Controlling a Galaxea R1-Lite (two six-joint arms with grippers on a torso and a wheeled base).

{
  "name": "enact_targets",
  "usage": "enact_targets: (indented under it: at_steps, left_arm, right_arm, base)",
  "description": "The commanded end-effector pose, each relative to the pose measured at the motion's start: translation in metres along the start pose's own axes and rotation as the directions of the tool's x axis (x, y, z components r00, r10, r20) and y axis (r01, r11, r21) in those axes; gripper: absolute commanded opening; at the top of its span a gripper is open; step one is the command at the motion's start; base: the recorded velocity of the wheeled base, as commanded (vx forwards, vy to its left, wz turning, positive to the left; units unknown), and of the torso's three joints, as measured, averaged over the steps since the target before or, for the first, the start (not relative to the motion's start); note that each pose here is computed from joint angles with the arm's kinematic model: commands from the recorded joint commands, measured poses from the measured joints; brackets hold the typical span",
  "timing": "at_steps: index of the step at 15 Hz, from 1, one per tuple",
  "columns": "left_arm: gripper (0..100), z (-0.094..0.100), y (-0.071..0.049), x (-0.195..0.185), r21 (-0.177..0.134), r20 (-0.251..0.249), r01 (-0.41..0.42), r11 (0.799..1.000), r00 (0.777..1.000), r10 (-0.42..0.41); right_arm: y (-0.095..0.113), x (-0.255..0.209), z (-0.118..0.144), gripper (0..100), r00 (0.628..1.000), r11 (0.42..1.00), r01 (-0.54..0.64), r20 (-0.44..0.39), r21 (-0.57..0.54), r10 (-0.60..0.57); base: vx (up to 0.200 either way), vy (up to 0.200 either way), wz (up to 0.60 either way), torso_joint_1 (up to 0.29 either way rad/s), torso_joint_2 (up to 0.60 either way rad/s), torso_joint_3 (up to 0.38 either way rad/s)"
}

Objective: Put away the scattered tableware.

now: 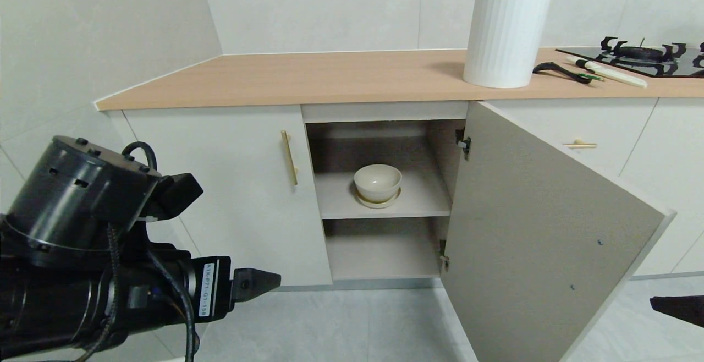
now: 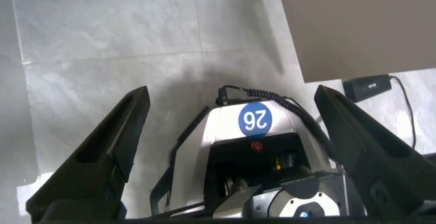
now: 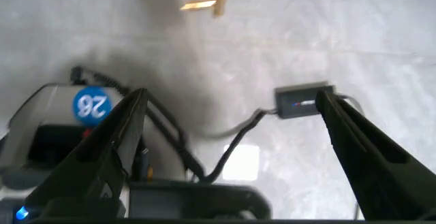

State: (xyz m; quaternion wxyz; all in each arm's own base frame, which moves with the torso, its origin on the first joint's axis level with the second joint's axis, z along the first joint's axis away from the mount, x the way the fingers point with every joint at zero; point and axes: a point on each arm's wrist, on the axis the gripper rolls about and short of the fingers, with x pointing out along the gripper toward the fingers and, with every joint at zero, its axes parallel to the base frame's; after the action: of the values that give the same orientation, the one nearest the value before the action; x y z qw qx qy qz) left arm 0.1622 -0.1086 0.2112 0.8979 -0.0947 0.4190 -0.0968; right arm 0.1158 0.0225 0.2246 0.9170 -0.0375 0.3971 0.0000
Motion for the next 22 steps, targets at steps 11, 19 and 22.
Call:
enact_targets:
  at_steps: [11, 19, 22]
  left_arm:
    - [100, 0.000, 0.000, 0.000, -0.001, 0.001, 0.000, 1.000, 1.000, 0.000]
    - [100, 0.000, 0.000, 0.000, -0.001, 0.000, 0.001, 1.000, 1.000, -0.001]
    - [100, 0.000, 0.000, 0.000, 0.001, 0.000, 0.002, 1.000, 1.000, -0.002]
  right_arm:
    - [-0.027, 0.062, 0.021, 100, 0.987, 0.978, 0.155, 0.031, 0.143, -0.160]
    - [-0.024, 0.089, 0.026, 100, 0.984, 0.980, 0.105, 0.126, 0.168, -0.126]
    - [-0.010, 0.087, 0.027, 100, 0.988, 0.986, 0.033, 0.146, 0.166, -0.058]
  base:
    - [0.000, 0.000, 0.00, 0.000, 0.00, 0.000]
    - [0.000, 0.000, 0.00, 0.000, 0.00, 0.000]
    - [0.000, 0.000, 0.00, 0.000, 0.00, 0.000]
